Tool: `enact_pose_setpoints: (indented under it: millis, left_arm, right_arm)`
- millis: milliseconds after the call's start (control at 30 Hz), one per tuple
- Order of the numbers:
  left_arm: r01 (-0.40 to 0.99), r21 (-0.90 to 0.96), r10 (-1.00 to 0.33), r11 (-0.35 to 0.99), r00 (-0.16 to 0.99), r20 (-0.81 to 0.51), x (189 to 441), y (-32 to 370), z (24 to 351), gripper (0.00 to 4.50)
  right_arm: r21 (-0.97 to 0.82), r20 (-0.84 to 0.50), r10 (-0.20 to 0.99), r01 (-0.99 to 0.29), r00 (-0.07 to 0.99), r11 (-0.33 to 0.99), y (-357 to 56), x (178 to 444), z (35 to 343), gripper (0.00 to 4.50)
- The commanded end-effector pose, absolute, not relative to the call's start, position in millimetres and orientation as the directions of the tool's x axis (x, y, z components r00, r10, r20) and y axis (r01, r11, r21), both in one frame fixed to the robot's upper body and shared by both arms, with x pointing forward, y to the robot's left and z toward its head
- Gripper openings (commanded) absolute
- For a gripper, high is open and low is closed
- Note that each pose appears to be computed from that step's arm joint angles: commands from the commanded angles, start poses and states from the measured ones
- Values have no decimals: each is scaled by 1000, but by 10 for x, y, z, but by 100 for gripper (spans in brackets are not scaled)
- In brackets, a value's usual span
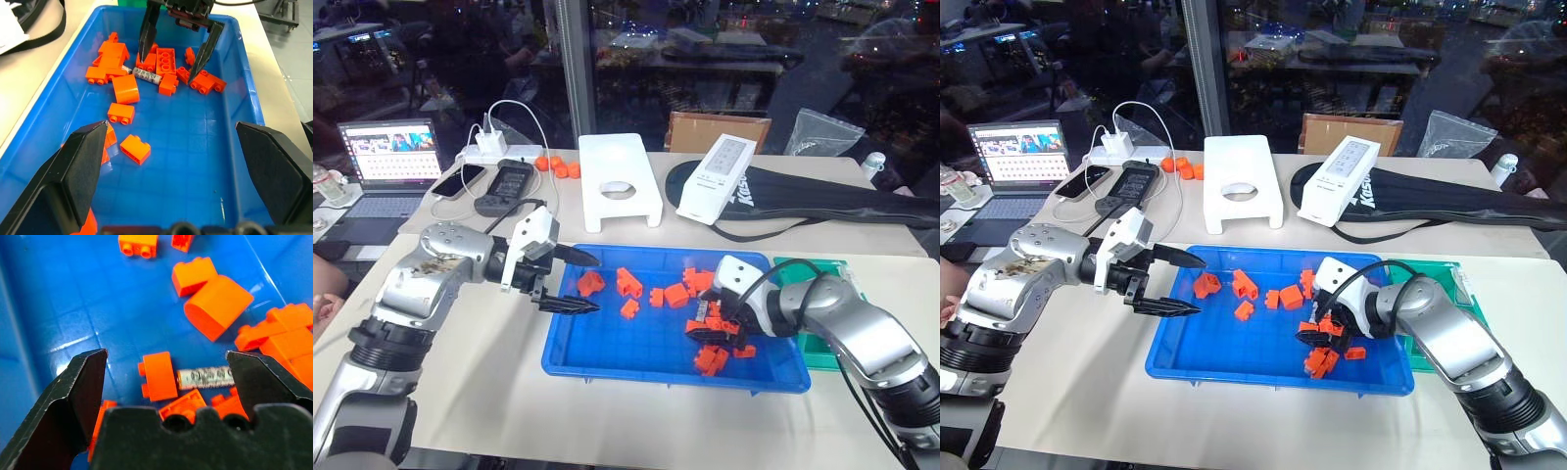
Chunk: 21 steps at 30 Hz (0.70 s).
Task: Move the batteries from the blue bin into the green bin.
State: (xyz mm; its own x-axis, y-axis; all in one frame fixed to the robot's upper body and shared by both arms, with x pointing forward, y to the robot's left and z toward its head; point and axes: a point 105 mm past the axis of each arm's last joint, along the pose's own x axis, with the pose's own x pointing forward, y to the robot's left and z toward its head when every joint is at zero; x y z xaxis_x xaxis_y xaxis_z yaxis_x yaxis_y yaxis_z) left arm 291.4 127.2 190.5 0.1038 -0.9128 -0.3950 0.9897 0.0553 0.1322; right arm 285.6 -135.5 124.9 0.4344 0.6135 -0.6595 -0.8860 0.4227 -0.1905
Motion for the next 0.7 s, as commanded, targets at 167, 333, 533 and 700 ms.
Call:
enact_pose_setpoints:
  millis: [167,333,533,700]
  left_arm:
    - [981,185,-908,48,120,-402,2898,1289,2009,450]
    - [981,187,-906,48,122,-406,2903,1296,2011,450]
    - [981,189,-905,49,123,-408,2911,1297,2012,450]
    - [981,190,-905,47,122,-407,2910,1295,2012,450]
  right_arm:
    - [-188,-697,597,-905,396,382,-1312,2804,1108,311]
    - [-174,-724,575,-907,381,383,-1347,2801,961,134]
    - [-170,-707,598,-912,377,374,-1307,2811,1010,73]
    - [-178,-638,676,-925,369,337,-1090,2830,1169,73]
